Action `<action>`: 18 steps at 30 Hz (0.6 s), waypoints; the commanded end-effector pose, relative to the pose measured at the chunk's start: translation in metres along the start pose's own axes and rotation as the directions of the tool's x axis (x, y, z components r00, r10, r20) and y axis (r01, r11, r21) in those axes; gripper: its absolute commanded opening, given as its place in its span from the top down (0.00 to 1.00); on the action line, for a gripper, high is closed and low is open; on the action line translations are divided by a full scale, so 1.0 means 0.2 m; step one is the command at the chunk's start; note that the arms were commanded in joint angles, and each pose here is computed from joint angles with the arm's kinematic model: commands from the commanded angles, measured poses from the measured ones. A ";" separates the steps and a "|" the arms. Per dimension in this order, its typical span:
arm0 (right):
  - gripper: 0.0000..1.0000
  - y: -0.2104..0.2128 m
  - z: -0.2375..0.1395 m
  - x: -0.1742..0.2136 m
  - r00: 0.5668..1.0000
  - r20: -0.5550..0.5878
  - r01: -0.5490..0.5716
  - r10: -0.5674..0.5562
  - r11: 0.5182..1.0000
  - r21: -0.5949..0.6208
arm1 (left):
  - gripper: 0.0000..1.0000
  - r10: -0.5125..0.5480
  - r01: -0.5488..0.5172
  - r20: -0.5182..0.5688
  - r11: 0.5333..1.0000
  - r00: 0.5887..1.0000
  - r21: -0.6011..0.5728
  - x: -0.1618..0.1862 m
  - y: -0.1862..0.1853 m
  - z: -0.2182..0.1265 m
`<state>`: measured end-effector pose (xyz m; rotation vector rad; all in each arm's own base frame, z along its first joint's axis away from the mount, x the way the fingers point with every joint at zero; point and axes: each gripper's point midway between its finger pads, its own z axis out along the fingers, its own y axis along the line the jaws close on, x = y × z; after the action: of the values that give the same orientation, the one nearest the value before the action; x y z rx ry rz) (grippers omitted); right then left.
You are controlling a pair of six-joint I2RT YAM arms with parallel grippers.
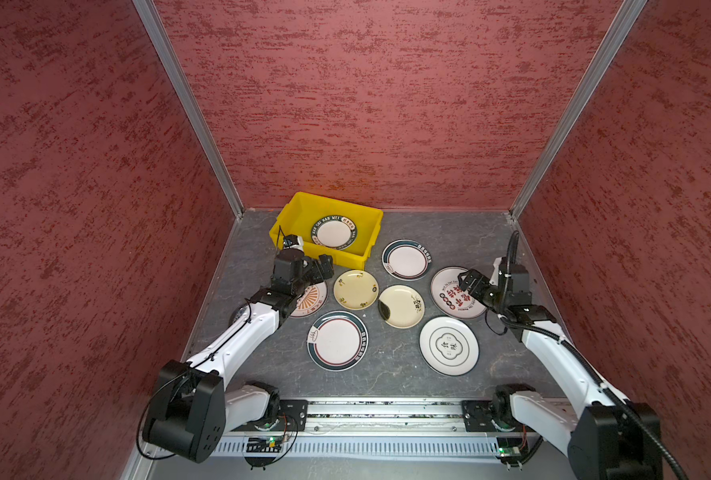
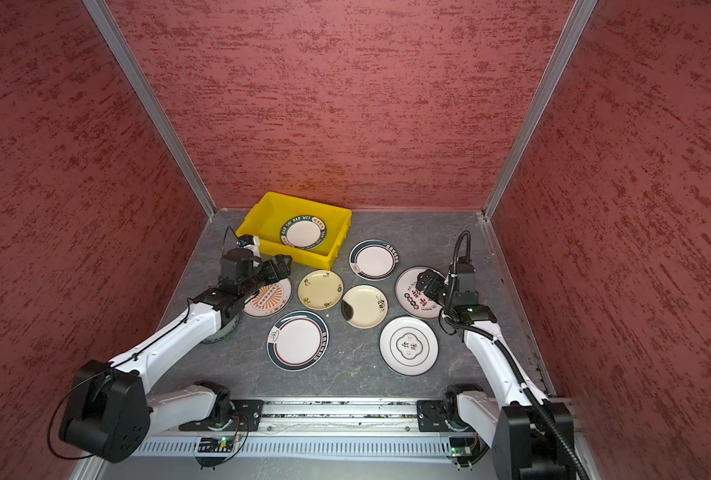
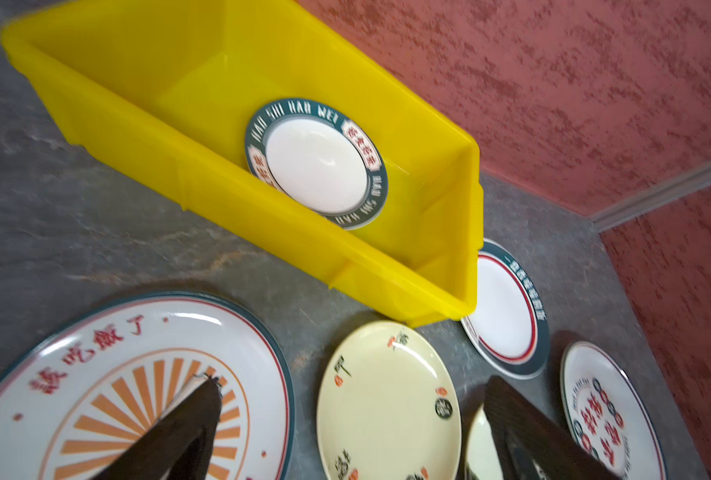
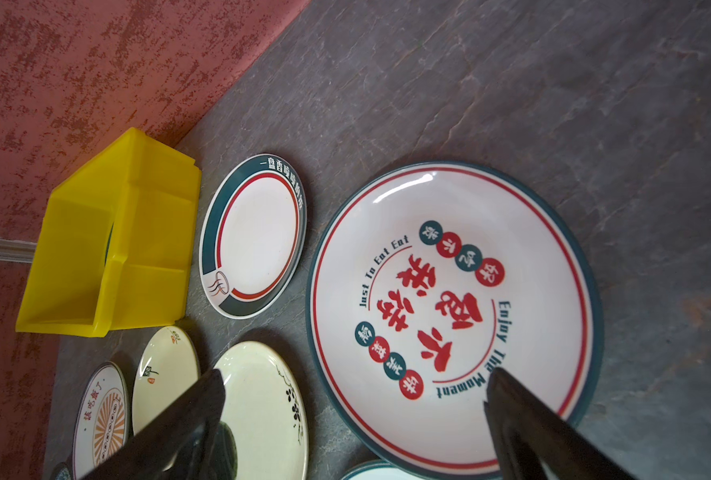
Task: Place the plates into the plastic bin on the countertop
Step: 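Open left gripper and draw back while right gripper moves to Enjoy The Moment plate, then lower right gripper onto the Enjoy The Moment plate rim and pinch it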
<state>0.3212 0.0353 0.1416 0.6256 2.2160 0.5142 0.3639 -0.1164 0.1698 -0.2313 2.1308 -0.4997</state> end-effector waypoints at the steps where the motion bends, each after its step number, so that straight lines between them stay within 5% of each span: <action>1: 0.01 -0.04 -0.02 0.01 1.000 0.010 -0.027 0.027 0.999 0.019 | 0.01 0.055 -0.055 0.016 0.997 0.998 0.061 0.04 -0.08 0.01; 18: 0.01 -0.20 0.08 0.13 0.980 -0.080 -0.182 0.185 0.983 0.039 | 0.01 0.024 -0.028 0.024 0.978 0.999 0.208 0.16 -0.16 -0.01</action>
<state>0.3044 0.0185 0.0887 0.8388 2.2972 0.5478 0.3433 -0.1475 0.1431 -0.1117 2.1042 -0.6273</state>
